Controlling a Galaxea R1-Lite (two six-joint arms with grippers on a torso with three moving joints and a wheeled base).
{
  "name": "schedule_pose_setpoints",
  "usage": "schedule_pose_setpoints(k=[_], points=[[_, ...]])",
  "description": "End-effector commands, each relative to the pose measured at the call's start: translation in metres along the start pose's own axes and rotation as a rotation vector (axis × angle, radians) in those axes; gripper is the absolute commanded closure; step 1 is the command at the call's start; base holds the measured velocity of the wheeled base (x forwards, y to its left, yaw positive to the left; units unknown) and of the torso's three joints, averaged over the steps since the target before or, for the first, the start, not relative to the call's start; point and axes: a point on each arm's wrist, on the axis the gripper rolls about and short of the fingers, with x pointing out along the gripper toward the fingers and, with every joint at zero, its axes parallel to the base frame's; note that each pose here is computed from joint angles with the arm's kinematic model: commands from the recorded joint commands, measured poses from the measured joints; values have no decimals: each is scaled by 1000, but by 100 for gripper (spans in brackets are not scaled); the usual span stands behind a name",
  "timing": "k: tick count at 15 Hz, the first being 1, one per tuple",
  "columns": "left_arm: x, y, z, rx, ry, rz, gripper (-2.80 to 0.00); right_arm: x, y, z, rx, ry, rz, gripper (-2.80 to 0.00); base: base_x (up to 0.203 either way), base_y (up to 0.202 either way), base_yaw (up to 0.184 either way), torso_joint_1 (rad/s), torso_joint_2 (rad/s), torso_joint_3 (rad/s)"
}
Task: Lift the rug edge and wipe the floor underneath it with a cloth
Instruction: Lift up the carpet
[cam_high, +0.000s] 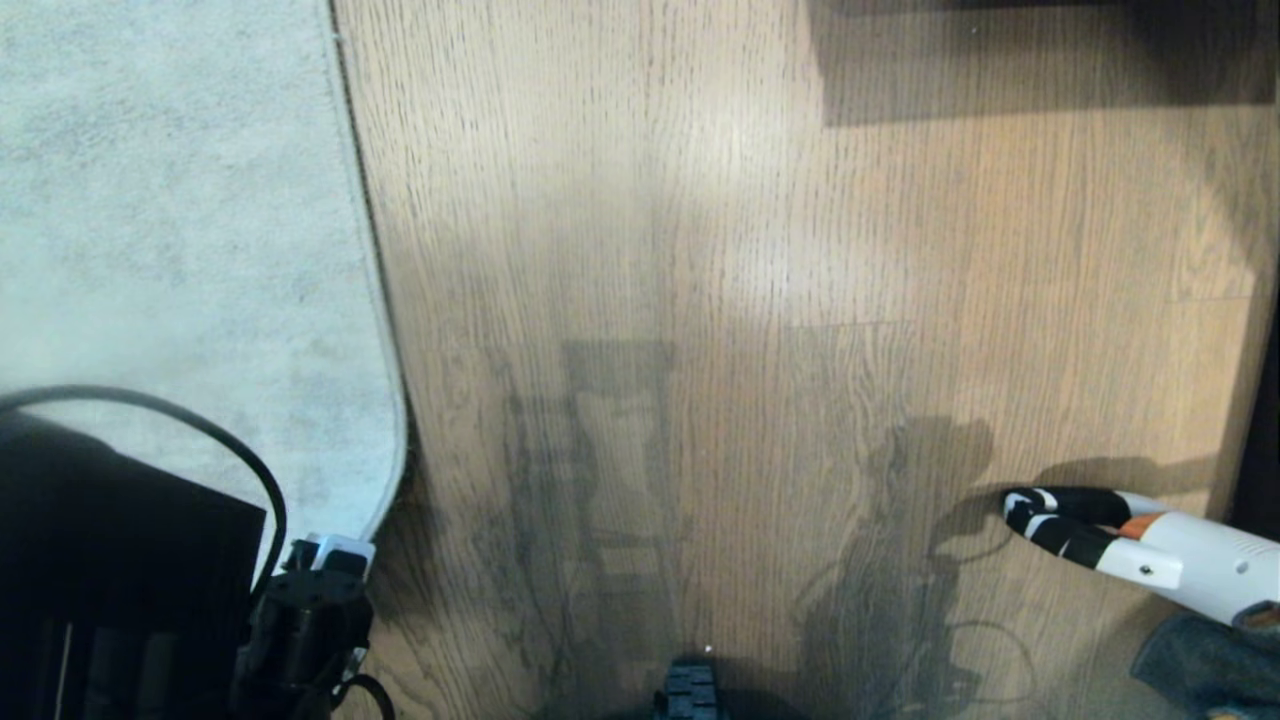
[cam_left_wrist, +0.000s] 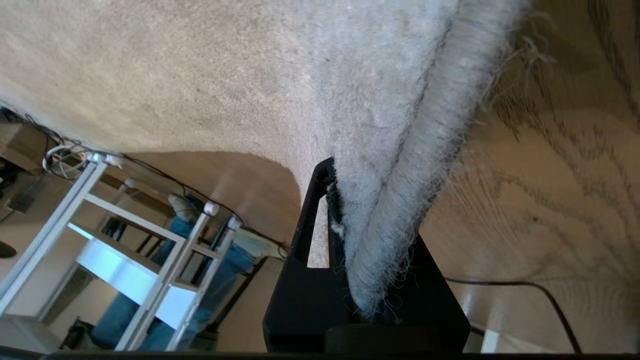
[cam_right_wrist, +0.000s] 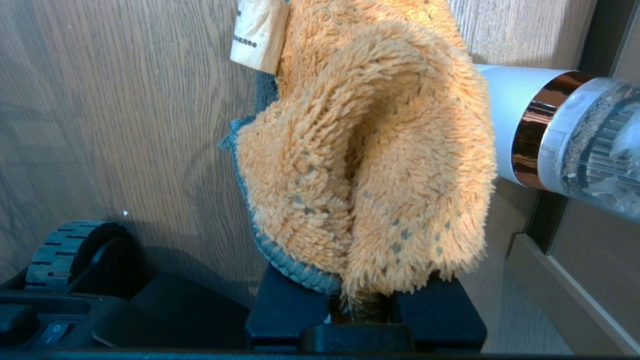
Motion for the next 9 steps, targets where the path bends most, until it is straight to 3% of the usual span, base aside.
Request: schedule_pose_setpoints(k=[1, 9], points=[[-7, 9, 13, -89, -76, 15, 0, 0, 0, 0, -1, 1, 1, 0, 0, 0, 0, 0, 0, 0], [-24, 33, 33, -219, -186, 34, 0, 0, 0, 0, -1, 1, 1, 0, 0, 0, 0, 0, 0, 0]])
